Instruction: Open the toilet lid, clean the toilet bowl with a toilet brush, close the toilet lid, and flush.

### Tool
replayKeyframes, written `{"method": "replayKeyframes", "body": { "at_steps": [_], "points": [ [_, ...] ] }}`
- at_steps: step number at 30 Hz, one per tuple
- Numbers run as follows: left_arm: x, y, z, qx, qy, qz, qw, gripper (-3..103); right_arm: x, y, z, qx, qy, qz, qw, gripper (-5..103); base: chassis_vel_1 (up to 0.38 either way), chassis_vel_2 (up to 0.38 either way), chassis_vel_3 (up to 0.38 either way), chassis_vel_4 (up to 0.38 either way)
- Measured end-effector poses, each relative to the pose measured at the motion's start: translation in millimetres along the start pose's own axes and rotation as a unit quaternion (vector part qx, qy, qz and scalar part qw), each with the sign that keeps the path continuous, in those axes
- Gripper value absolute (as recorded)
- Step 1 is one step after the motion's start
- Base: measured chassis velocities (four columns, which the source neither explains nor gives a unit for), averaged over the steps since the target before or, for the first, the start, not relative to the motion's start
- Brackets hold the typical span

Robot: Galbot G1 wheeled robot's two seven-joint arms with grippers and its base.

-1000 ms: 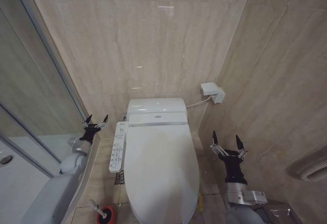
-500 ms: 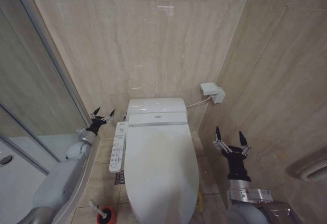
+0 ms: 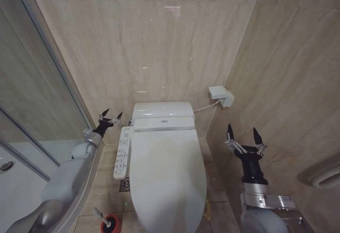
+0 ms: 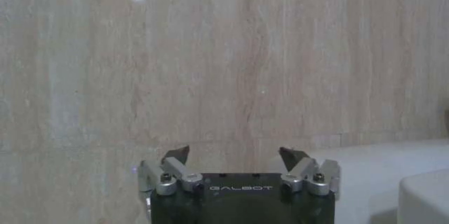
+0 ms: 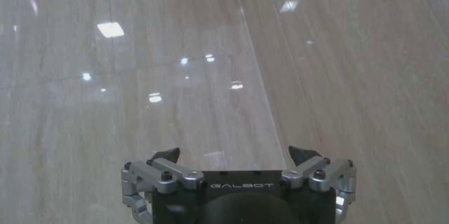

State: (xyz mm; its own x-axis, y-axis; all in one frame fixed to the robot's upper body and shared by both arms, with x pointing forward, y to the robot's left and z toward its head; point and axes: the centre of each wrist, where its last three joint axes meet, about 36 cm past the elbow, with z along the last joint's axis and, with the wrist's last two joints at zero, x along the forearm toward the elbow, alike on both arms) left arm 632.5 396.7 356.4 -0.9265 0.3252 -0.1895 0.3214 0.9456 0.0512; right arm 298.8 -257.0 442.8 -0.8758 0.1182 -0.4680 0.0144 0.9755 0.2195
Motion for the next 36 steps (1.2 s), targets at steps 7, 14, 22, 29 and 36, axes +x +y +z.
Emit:
{"method": "replayKeyframes", "body": {
  "at_steps": [7, 14, 22, 29, 36],
  "points": [
    [-9.2, 3.9, 3.3, -0.013, 0.008, 0.007, 0.9999, 63, -0.8, -0.7, 0.0, 0.001, -0.001, -0.002, 1.0, 100, 0.0, 0.0, 0.0, 0.0],
    [-7.0, 18.9, 0.8, -0.029, 0.018, 0.052, 0.9981, 36, -1.1, -0.5, 4.2, -0.002, 0.001, 0.0, 1.0, 100, 0.0, 0.0, 0.0, 0.0],
    [-4.6, 43.2, -3.0, -0.045, 0.035, 0.107, 0.9926, 9, -0.6, 0.8, 6.7, -0.005, 0.002, 0.002, 1.0, 100, 0.0, 0.0, 0.0, 0.0],
    [-8.2, 48.8, 0.4, -0.041, 0.052, 0.134, 0.9887, 0, 0.0, 1.5, 6.1, -0.005, 0.001, 0.002, 1.0, 100, 0.0, 0.0, 0.0, 0.0],
    [-9.4, 45.6, 13.8, -0.026, 0.075, 0.156, 0.9845, 0, 0.5, 2.0, 3.4, -0.005, -0.001, 0.001, 1.0, 100, 0.0, 0.0, 0.0, 0.0]
  ]
}}
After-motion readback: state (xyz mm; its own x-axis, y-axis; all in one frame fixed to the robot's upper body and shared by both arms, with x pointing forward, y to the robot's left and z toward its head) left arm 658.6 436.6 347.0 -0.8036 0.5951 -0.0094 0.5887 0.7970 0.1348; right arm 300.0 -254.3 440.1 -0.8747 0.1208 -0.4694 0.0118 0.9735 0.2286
